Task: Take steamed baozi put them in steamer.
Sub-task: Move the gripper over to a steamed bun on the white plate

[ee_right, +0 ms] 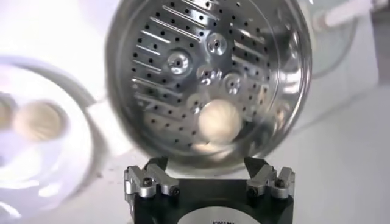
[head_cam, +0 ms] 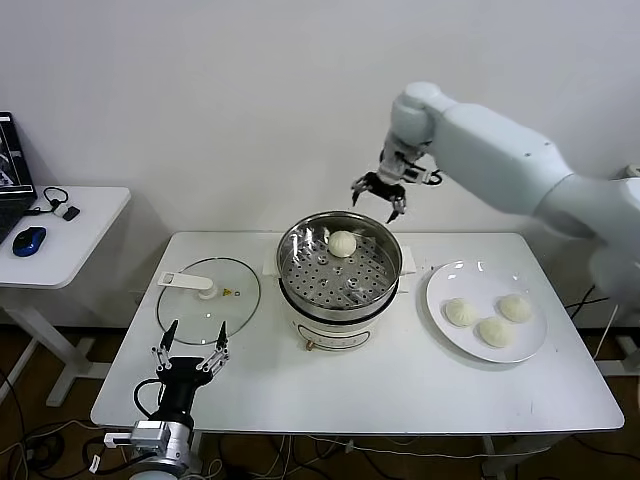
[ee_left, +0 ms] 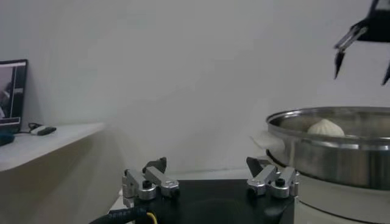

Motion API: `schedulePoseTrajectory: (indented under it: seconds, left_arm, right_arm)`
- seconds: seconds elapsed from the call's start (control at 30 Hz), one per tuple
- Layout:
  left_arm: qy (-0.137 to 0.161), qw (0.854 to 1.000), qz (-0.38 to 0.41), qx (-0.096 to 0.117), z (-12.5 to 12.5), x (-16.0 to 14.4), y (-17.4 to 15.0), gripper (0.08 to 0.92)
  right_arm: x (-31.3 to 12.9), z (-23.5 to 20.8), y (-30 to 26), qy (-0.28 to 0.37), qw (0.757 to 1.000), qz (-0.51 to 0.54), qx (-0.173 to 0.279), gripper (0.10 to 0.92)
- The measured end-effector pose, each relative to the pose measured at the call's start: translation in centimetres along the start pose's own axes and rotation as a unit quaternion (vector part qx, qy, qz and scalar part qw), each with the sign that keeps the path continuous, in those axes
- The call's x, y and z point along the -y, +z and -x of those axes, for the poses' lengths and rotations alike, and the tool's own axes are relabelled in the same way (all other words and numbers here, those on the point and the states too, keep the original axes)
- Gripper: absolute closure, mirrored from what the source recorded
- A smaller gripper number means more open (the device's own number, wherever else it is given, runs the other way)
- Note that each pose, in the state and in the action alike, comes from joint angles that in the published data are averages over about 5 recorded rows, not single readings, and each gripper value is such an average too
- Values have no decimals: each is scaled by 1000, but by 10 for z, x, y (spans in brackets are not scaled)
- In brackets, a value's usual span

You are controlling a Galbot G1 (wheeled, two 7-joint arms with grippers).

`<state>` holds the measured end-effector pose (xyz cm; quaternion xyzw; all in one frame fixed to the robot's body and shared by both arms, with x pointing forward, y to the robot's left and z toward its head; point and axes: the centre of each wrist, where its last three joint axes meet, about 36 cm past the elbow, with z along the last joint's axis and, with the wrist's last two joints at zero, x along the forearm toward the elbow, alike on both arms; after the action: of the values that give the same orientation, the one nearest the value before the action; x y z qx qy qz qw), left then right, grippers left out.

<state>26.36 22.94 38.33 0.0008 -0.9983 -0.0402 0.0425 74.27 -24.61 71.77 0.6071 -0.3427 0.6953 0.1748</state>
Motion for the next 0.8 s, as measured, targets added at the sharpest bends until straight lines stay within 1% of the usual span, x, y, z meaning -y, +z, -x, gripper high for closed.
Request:
schedulePoseTrajectory:
  seconds: [0.13, 0.3, 0.43, 0.53, 0.67, 0.8]
  left_arm:
    - [2, 1000, -2, 2, 0, 1, -3, 177]
    - [4, 1000, -5, 5, 0, 2, -5, 177]
    - [4, 1000, -6, 8, 0, 1, -8, 177]
    - [4, 1000, -6, 9, 0, 0, -9, 177]
    - [4, 1000, -7, 11, 0, -2, -11, 177]
    - [3, 1000, -8, 11, -1, -3, -11, 177]
  right_arm:
    - [-42, -10, 31, -3, 995, 95, 10, 200]
    - [-100, -6, 65, -16, 980, 199, 22, 200]
    - [-146, 10, 84, -31, 964, 262, 27, 200]
    - [-173, 25, 93, -40, 954, 295, 29, 200]
    - [-200, 51, 98, -53, 944, 326, 29, 200]
    - [-217, 79, 96, -64, 937, 343, 30, 200]
